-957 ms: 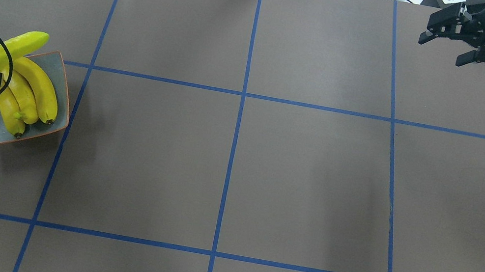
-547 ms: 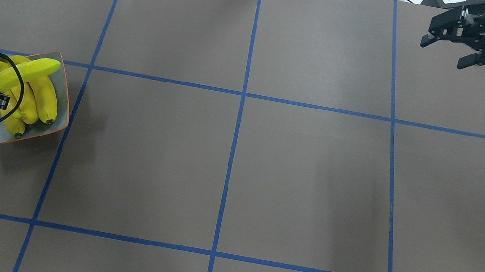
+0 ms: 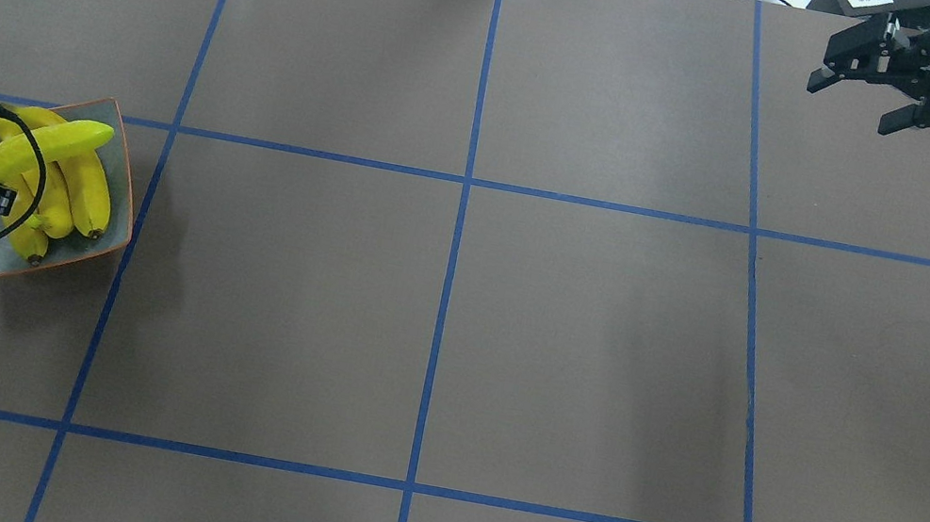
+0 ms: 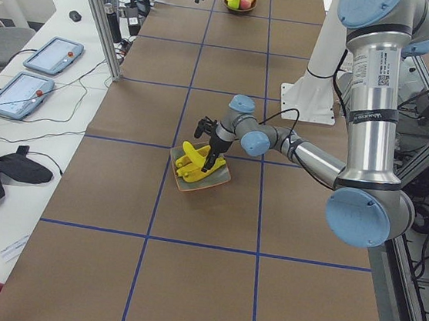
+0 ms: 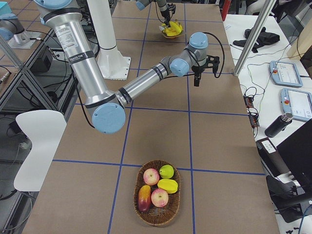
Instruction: Transfer all bananas from basket to plate
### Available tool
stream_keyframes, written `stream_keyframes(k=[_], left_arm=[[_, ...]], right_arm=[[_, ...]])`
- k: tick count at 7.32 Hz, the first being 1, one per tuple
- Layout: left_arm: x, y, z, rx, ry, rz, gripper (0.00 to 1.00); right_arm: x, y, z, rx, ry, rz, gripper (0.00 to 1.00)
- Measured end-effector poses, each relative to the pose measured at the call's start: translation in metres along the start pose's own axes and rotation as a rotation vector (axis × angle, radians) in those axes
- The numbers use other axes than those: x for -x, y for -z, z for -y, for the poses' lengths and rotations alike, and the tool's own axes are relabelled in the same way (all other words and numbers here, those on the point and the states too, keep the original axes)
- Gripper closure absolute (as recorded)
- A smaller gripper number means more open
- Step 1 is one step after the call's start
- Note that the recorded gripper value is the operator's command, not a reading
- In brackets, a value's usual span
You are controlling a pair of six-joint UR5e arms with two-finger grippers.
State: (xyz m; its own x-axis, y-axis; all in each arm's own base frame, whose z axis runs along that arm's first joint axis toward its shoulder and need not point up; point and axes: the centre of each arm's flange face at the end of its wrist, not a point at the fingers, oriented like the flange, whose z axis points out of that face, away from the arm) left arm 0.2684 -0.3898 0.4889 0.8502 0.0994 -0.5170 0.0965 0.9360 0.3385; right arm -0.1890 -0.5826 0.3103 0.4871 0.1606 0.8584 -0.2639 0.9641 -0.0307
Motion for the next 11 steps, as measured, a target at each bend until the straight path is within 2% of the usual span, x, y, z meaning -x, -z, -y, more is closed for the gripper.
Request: stream_keyframes(k=[4, 6, 8, 10, 11], left_arm=[[0.0, 0.013, 0.007, 0.006, -0.038, -0.04, 0.0], [0.04, 0.038, 0.043, 0.014, -0.069, -0.074, 0.0], [0.1, 0.077, 0.105, 0.067, -0.118, -0.051, 0.0], [0.157, 0.113, 0.151, 0.12, -0.152, -0.009, 0.0], [0.192, 0.114, 0.16, 0.156, -0.102, -0.044, 0.0]], right_arm=[[-0.004, 0.002, 0.002, -0.006, 0.0, -0.003, 0.0], [-0.031, 0.012, 0.014, -0.026, 0.038, -0.028, 0.0], [-0.085, 0.023, 0.034, -0.005, 0.138, -0.121, 0.0], [-0.156, 0.045, 0.049, 0.063, 0.205, -0.218, 0.0], [-0.204, 0.058, 0.052, 0.102, 0.228, -0.248, 0.0]])
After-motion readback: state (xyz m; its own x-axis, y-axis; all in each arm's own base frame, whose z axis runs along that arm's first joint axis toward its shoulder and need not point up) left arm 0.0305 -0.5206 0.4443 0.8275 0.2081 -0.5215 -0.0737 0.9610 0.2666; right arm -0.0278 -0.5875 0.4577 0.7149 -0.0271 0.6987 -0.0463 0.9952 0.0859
